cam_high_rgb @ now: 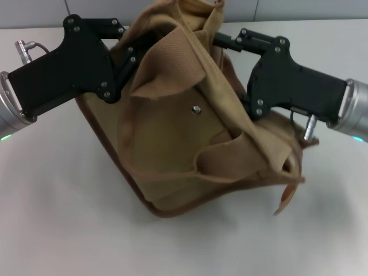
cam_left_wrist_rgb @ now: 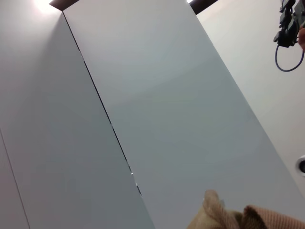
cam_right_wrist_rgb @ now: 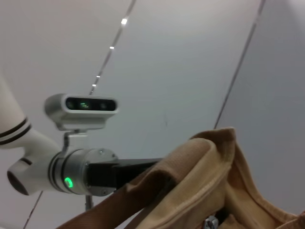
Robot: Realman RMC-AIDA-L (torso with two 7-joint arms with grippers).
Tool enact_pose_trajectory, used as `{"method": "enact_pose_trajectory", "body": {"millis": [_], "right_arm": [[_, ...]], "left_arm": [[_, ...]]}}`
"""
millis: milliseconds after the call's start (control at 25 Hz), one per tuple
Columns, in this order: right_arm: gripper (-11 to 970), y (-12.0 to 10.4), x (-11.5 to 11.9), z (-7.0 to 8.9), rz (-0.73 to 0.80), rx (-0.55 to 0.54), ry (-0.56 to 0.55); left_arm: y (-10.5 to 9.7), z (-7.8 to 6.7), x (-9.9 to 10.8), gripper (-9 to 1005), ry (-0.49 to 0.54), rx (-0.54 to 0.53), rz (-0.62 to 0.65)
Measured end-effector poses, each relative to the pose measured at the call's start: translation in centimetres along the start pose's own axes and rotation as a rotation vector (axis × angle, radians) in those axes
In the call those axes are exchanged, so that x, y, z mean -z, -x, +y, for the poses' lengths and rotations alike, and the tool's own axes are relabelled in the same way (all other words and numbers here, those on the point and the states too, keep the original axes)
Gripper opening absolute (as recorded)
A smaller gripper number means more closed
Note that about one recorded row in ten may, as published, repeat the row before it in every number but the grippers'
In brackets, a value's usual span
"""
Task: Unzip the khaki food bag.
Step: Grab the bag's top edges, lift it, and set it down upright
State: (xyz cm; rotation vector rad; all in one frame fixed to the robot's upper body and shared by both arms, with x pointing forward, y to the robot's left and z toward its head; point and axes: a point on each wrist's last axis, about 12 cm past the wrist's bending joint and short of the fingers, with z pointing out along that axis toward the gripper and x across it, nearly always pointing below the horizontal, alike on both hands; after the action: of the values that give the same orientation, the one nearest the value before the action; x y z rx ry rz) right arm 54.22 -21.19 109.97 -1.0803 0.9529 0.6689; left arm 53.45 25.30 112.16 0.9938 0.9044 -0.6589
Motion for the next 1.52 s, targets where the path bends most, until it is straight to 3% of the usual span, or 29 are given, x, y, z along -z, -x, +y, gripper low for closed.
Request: {"method": "enact_pose_trajectory", "body": {"millis": [480,1280,1520], "right_arm": [[593,0.4,1.9,0.9,-0.026,0.121,-0.037],[569,-0.5,-0.9,0.0,0.009,0.116,-0.027],[382,-0.5,-0.9,0.0,0.011,0.115,-0.028]], "left_arm": [[0.0,0.1,-0.4,75,-0.014,0.005,-0.003],[-0.1,0.2,-1.1,75,-0.031,0.012,-0.003],[-0.1,0.1,-1.1,75,-0.033,0.013,-0.006]]}}
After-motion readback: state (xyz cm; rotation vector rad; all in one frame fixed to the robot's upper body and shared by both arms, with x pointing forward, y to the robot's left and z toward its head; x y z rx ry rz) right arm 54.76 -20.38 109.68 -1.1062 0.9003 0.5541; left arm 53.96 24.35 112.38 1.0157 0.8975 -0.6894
